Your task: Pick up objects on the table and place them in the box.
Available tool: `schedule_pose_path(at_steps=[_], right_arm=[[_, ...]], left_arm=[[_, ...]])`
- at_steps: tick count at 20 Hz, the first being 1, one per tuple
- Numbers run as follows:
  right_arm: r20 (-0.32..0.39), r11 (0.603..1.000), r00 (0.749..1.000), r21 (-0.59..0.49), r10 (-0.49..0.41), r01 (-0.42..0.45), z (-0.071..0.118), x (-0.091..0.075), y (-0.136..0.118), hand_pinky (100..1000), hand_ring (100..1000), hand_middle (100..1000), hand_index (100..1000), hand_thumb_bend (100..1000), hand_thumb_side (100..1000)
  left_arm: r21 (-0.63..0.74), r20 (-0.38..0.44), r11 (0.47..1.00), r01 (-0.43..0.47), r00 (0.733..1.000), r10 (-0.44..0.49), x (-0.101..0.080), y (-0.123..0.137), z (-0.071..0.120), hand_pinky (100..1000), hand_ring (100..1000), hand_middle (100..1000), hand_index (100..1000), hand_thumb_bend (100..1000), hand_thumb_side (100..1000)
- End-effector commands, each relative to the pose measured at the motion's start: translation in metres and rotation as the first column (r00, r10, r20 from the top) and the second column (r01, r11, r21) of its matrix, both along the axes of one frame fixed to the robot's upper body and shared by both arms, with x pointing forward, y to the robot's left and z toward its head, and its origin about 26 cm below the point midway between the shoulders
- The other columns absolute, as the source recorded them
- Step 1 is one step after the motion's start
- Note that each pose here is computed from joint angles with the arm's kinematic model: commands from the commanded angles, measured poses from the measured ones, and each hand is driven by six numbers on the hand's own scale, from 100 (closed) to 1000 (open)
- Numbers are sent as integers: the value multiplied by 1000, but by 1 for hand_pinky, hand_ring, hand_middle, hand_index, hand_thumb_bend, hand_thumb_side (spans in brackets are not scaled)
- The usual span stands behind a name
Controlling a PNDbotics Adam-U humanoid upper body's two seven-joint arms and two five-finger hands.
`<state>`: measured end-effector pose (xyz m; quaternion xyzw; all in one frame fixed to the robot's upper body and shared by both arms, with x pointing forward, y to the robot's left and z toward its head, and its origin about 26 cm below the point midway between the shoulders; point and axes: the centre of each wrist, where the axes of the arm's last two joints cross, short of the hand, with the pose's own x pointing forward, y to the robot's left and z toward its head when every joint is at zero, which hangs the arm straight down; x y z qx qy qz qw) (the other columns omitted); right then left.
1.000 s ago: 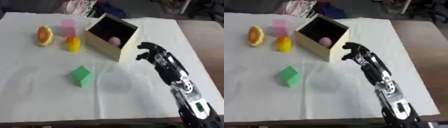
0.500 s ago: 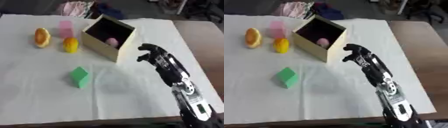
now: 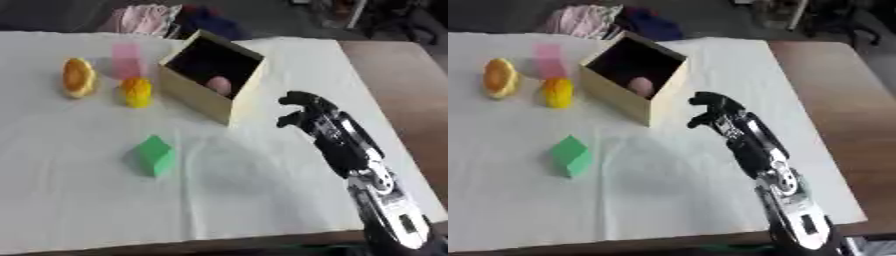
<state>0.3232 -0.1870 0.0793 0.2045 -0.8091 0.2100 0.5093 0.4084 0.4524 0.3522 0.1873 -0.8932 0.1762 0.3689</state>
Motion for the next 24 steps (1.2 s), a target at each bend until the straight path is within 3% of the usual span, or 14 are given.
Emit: schedule_pose_path(at_steps=[1,3,6,9,12,15,18,21,24], right_arm=[[23,1000,1000,-2,16,-16,6,1,1,827,638,789,851,100,680],[22,1000,1000,-3,18,-18,6,1,1,827,638,789,851,100,680],[22,1000,1000,-5,22,-21,6,2,2,827,638,789,851,100,680],[21,1000,999,-6,25,-25,6,1,2,828,638,790,851,100,681],[20,1000,999,-5,30,-30,6,1,3,828,638,790,851,100,681],[21,999,999,-3,34,-34,6,1,4,828,638,790,850,100,682],[22,999,999,0,40,-40,7,2,6,828,638,790,850,100,683],[24,999,999,1,45,-46,8,2,7,828,638,790,849,100,683],[25,999,998,3,49,-49,8,2,8,828,638,790,848,100,683]], left_arm=[[56,-195,996,-64,978,74,8,36,-26,758,651,617,796,100,615],[150,-342,986,-75,932,123,13,48,-55,763,656,622,801,100,571],[389,-536,921,-6,812,232,16,58,-88,785,694,674,832,100,432],[600,-629,788,136,689,361,21,57,-105,804,734,741,870,100,270],[729,-634,623,283,623,459,29,46,-106,808,747,774,893,100,244],[799,-598,459,389,599,533,37,32,-100,813,762,802,905,100,247],[833,-544,298,465,597,590,44,15,-96,822,778,828,917,100,244],[830,-500,149,538,596,628,50,2,-95,832,797,859,934,268,286],[811,-457,34,583,597,660,54,-8,-98,831,800,867,941,375,316]])
